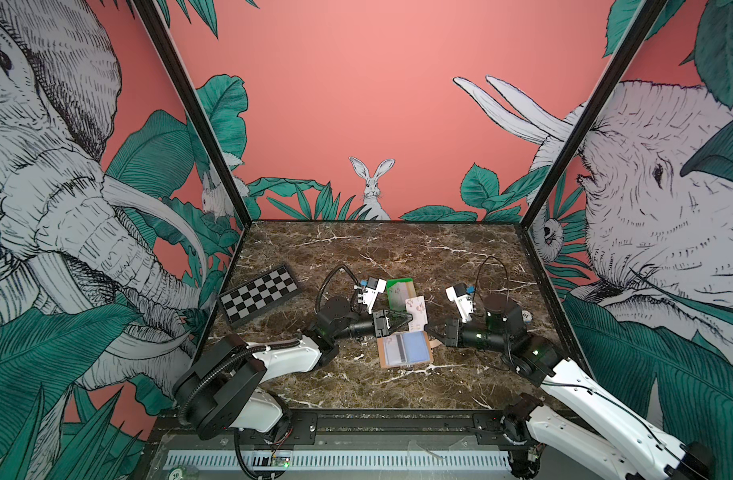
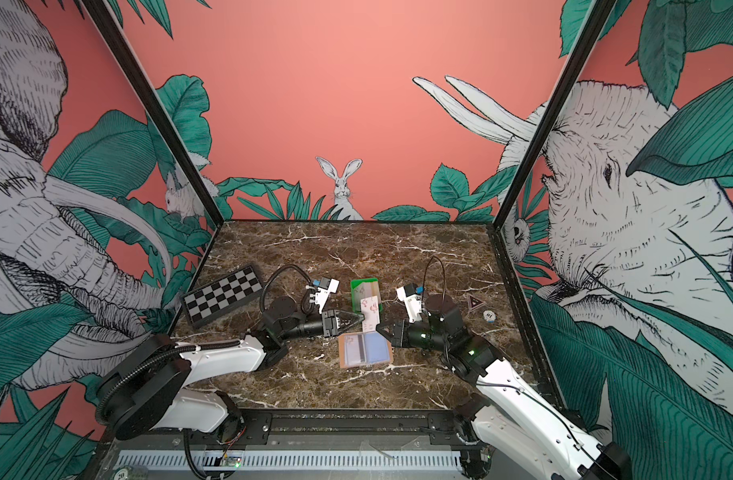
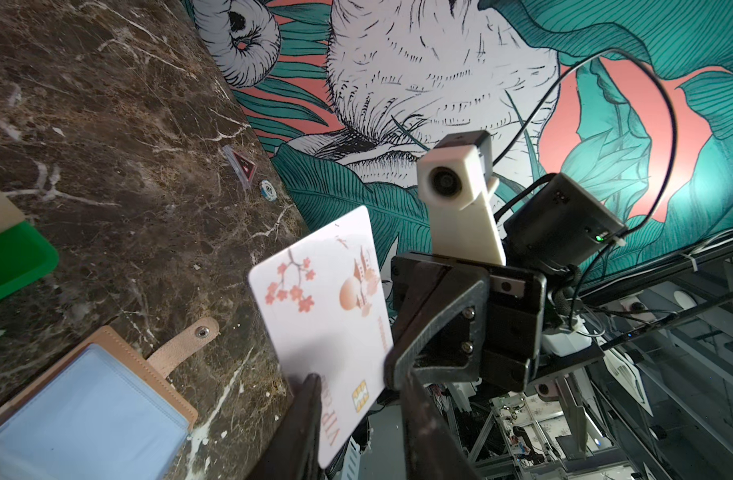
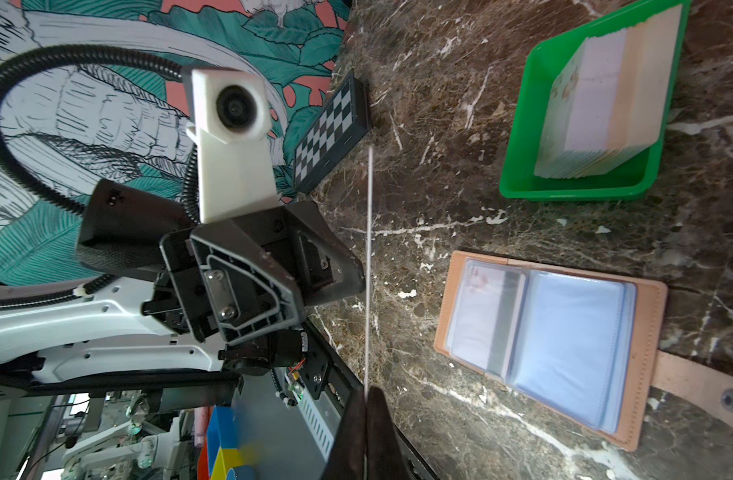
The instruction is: Put the credit cards into the card holder
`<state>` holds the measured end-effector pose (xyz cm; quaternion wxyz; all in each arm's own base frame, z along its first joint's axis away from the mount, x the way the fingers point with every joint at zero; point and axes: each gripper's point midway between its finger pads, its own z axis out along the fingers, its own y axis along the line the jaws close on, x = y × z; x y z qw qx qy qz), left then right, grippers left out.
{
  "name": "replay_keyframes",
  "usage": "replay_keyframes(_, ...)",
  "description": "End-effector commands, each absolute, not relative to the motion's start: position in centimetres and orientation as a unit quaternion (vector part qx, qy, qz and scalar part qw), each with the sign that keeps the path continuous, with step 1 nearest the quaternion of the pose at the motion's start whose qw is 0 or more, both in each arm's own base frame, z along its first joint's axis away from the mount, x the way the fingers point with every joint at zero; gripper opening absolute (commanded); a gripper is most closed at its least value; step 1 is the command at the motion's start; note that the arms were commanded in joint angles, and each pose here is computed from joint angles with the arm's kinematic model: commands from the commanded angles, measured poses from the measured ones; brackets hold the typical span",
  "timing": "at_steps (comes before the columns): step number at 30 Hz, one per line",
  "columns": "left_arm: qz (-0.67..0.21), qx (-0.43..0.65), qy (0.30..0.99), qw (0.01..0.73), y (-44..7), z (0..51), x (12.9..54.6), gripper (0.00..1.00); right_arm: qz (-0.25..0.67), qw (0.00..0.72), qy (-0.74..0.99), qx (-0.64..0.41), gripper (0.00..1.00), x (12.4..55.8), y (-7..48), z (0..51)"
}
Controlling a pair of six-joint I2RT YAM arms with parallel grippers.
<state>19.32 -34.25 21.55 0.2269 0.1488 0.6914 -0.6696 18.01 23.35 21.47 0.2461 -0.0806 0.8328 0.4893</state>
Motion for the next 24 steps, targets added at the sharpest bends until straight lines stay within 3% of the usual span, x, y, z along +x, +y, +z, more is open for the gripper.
replay_keyframes(1, -0.682, 0.161, 0.675, 0.229, -33.9, 22.7, 18.4, 0.34, 0.517, 0.263, 0.810, -0.088, 0.00, 17.9, 23.6, 23.5)
replay_keyframes(24, -0.697, 0.161, 0.665, 0.215, -33.0, 24.4, 17.0, 0.39, 0.585, 0.255, 0.763, -0.104, 0.00, 16.5, 24.4, 26.5)
